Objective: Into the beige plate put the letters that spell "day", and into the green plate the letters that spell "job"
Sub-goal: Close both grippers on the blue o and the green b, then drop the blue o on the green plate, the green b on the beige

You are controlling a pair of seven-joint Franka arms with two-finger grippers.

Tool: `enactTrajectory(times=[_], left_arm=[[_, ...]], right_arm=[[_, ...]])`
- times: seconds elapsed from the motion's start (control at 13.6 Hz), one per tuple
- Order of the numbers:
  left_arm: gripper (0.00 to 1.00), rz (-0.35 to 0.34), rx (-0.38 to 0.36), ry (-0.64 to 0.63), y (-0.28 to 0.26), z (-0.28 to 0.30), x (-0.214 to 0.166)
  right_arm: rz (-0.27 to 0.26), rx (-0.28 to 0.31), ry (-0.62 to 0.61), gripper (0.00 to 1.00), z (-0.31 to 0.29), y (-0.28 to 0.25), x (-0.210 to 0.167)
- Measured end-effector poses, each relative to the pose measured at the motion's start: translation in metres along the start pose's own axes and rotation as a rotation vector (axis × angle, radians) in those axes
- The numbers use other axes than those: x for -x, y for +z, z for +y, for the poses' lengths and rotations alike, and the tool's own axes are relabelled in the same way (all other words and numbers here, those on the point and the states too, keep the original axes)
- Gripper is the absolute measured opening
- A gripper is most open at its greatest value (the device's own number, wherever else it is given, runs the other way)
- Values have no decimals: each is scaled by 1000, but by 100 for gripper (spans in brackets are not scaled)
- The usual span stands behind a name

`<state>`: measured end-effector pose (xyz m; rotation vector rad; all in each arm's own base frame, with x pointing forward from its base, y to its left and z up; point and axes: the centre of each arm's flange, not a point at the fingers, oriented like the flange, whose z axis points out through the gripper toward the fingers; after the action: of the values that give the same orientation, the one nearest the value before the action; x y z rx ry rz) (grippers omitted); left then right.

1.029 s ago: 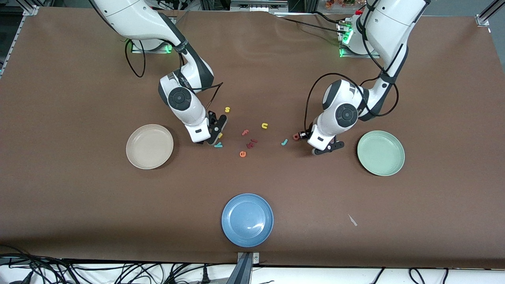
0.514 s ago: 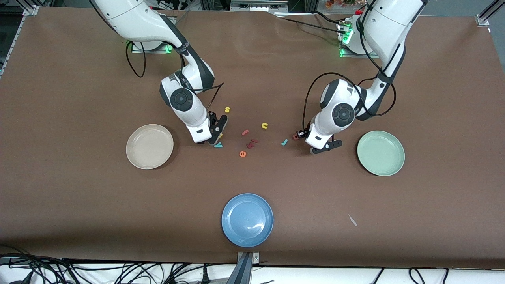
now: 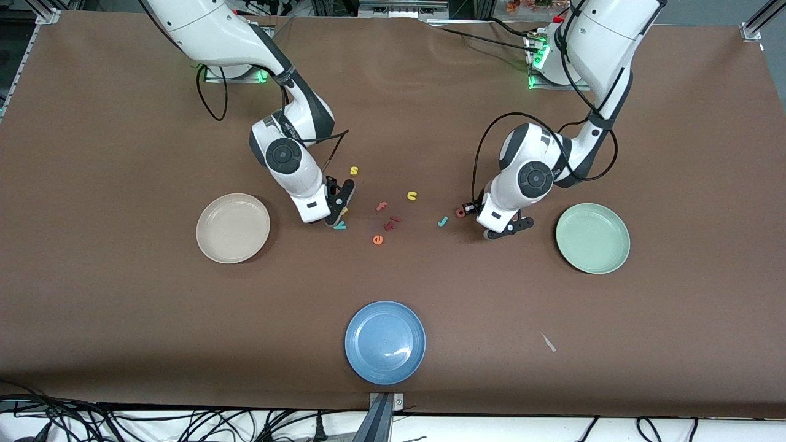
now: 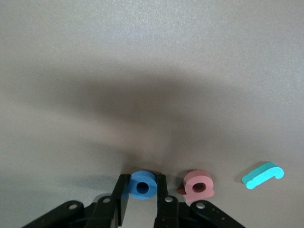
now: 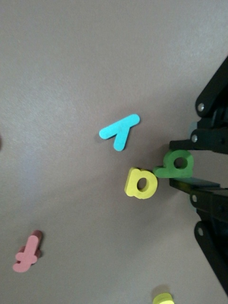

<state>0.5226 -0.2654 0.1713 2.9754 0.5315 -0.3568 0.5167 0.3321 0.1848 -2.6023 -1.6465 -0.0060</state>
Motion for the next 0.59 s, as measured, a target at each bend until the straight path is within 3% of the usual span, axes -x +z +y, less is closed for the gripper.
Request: enactTrajectory(times=[0.15, 0.29, 0.44, 0.59], left_arm=[[26, -33, -22, 12, -25, -7, -8], [26, -68, -29, 33, -86, -39, -28], [26, -79, -10, 40, -141, -98, -53], [26, -62, -19, 51, -162, -163, -81]], right_arm=[[-14, 8, 18, 27, 13, -21, 3], [-50, 22, 50, 27, 41, -54, 23], [-102, 25, 80, 27, 77, -82, 60], [-143, 26, 133, 27, 113, -98, 102]])
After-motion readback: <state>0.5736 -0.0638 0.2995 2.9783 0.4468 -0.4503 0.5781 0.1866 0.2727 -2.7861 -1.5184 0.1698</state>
